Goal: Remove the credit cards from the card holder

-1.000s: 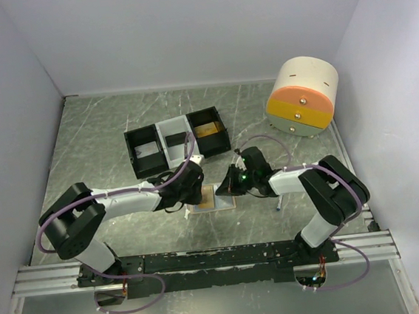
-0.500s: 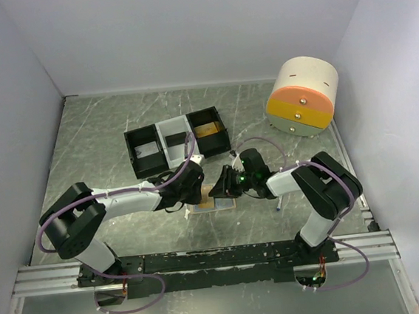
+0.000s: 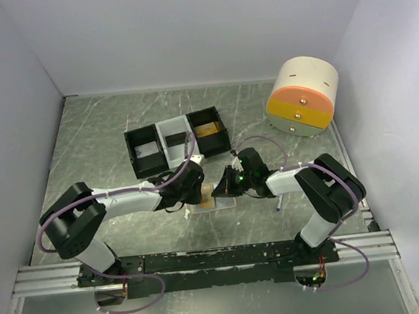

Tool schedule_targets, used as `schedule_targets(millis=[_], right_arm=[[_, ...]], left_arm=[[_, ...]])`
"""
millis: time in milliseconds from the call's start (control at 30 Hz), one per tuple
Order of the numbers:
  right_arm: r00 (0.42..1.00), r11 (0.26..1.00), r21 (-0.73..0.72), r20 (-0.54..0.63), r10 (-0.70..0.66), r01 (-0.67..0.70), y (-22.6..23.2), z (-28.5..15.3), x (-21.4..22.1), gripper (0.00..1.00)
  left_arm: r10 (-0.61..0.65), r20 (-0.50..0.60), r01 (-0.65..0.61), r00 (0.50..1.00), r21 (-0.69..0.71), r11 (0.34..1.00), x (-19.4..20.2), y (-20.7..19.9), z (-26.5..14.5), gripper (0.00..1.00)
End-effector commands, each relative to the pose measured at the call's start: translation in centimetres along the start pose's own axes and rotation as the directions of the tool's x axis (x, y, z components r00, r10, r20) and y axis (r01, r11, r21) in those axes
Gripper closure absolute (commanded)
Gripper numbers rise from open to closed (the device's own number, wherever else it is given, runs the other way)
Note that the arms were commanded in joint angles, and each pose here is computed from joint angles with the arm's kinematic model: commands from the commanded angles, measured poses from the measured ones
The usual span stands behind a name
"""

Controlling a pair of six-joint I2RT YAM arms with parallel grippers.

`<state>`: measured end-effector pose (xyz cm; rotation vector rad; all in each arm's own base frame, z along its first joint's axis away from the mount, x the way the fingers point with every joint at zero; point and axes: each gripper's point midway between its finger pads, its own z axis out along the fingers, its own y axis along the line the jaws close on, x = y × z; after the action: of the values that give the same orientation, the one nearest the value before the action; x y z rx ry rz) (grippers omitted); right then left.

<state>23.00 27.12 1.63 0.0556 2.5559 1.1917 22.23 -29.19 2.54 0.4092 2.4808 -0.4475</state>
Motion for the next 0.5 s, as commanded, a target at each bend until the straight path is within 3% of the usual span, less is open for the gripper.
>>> schedule_targets(millis=[0,400,467], right_arm=[[0.999,0.999,0.036,0.046,-0.003,0.001,-0.46,-0.60,-1.20,1.00],[0.999,0.999,-0.020,0.021,0.026,-0.025,-0.48,-0.93,-0.80,1.00],[0.999,0.999,-0.041,0.013,0.029,-0.028,-0.20,-0.79,-0.66,0.89]], left_arm=[[0.024,-0.105,-0.031,0.994,-0.065,0.997,3.03,1.54,0.32,0.72],[0.023,-0.105,-0.031,0.994,-0.073,0.997,3.08,1.72,0.30,0.72],[0.025,-0.105,-0.032,0.994,-0.070,0.997,3.05,1.64,0.34,0.72]])
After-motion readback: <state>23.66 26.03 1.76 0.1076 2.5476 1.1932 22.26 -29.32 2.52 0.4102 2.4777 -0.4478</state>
